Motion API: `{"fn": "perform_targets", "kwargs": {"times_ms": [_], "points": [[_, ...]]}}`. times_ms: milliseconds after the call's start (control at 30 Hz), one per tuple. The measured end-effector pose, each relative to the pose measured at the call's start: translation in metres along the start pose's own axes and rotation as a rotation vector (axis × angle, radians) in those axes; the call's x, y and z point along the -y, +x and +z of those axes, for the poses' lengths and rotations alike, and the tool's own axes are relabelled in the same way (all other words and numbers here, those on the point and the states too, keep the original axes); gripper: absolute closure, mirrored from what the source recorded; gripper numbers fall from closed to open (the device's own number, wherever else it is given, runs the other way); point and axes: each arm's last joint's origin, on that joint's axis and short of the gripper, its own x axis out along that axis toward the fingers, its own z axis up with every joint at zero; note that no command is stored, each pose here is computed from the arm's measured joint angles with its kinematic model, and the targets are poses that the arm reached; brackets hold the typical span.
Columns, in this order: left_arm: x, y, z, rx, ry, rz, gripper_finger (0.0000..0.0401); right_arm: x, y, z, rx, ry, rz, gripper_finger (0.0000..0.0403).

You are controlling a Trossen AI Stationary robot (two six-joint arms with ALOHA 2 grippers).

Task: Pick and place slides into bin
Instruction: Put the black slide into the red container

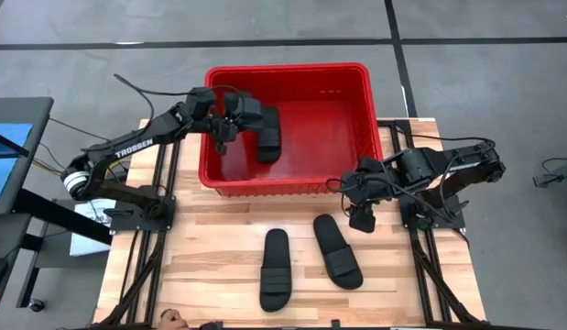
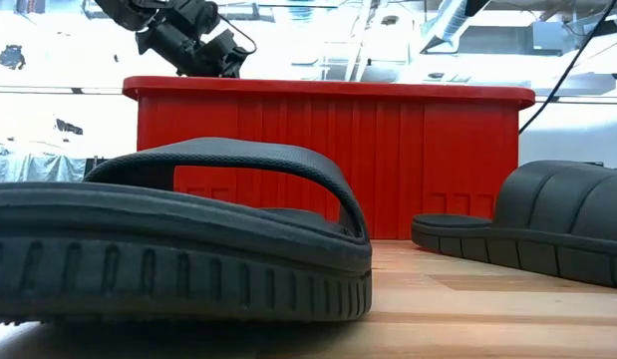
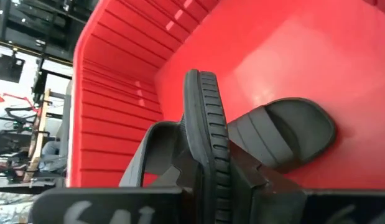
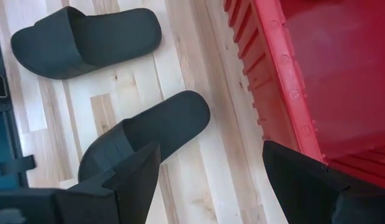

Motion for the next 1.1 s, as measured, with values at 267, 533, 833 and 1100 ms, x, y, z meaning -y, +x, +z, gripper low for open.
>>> {"fn": "perform_targets", "kwargs": {"times_ms": [267, 533, 833, 1100], "points": [[0.0, 0.002, -0.002, 0.077, 0.009, -0.026, 0.0374, 0.0, 0.0, 0.0, 0.002, 0.0, -0.005, 0.0127], [0.006, 0.017, -0.013, -0.01, -0.025, -0.064, 0.0374, 0.0, 0.0, 0.0, 0.003, 0.0, -0.005, 0.0127], [0.008, 0.017, -0.014, -0.029, -0.028, -0.089, 0.0374, 0.0, 0.0, 0.0, 0.002, -0.003, -0.005, 0.0127], [0.01, 0.016, -0.015, -0.035, -0.059, -0.104, 0.0374, 0.0, 0.0, 0.0, 0.002, 0.0, -0.005, 0.0127]]}}
